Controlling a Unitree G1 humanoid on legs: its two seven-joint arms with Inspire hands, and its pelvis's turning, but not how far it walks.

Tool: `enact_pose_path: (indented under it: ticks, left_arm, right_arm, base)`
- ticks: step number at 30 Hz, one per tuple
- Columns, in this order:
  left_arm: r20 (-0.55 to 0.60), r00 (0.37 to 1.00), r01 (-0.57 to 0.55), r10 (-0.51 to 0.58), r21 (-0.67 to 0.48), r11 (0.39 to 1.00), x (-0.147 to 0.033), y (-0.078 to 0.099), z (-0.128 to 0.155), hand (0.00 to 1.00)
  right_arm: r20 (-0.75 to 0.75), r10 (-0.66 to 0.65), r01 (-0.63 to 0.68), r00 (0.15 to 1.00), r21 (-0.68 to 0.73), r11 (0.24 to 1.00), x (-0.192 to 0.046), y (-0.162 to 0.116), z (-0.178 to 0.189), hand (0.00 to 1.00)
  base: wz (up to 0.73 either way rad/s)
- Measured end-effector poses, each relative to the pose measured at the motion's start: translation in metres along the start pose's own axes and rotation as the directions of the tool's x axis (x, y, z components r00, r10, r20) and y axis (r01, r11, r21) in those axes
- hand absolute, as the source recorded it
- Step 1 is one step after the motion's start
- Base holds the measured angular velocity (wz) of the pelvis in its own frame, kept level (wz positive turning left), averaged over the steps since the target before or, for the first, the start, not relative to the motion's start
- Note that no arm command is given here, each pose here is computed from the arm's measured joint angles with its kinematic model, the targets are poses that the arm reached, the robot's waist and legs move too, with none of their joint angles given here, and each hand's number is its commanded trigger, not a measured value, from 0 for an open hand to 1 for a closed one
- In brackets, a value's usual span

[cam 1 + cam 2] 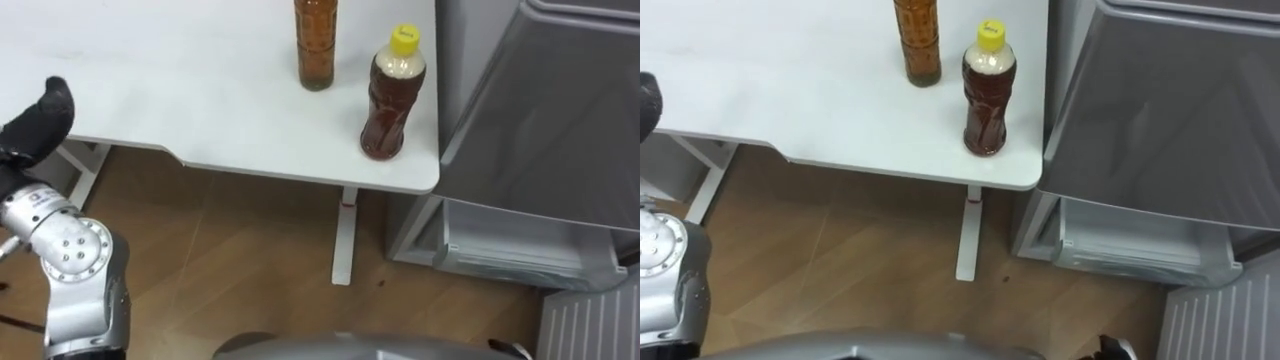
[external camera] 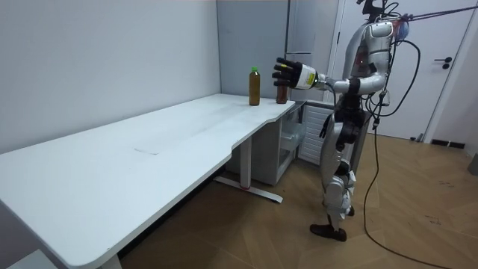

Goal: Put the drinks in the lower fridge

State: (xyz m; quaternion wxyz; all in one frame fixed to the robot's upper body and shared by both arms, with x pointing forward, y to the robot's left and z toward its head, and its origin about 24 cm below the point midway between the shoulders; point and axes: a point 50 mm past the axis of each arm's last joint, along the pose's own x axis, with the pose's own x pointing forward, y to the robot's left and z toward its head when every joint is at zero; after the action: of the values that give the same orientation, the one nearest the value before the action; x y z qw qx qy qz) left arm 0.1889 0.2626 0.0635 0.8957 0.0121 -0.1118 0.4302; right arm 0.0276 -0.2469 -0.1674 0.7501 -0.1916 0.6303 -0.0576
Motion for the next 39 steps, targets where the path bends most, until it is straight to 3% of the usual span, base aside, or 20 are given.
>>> enact_pose_path:
  ticks: [10,19,34,39]
  left_arm:
    - [0.119,0.965,0.245,-0.233,-0.103,0.964,-0.008,-0.031,0.033,0.0]
    - [0.28,0.864,0.472,-0.418,-0.168,0.865,-0.012,-0.062,0.068,0.0]
    - [0.357,0.643,0.756,-0.678,-0.15,0.638,-0.035,-0.092,0.085,0.0]
    - [0.355,0.544,0.837,-0.76,-0.168,0.521,-0.046,-0.104,0.085,0.0]
  right_arm:
    - [0.032,0.014,-0.014,0.999,-0.002,1.0,0.001,0.001,0.006,0.0]
    - [0.018,0.014,-0.015,1.0,0.017,1.0,0.001,0.001,0.005,0.0]
    - [-0.001,0.04,-0.04,0.999,-0.049,0.998,0.002,0.0,0.005,0.0]
    - [0.001,0.037,-0.037,0.999,-0.086,0.996,0.002,-0.001,0.006,0.0]
  base:
    - [0.0]
    - [-0.01]
    - [-0.04]
    - [-0.06]
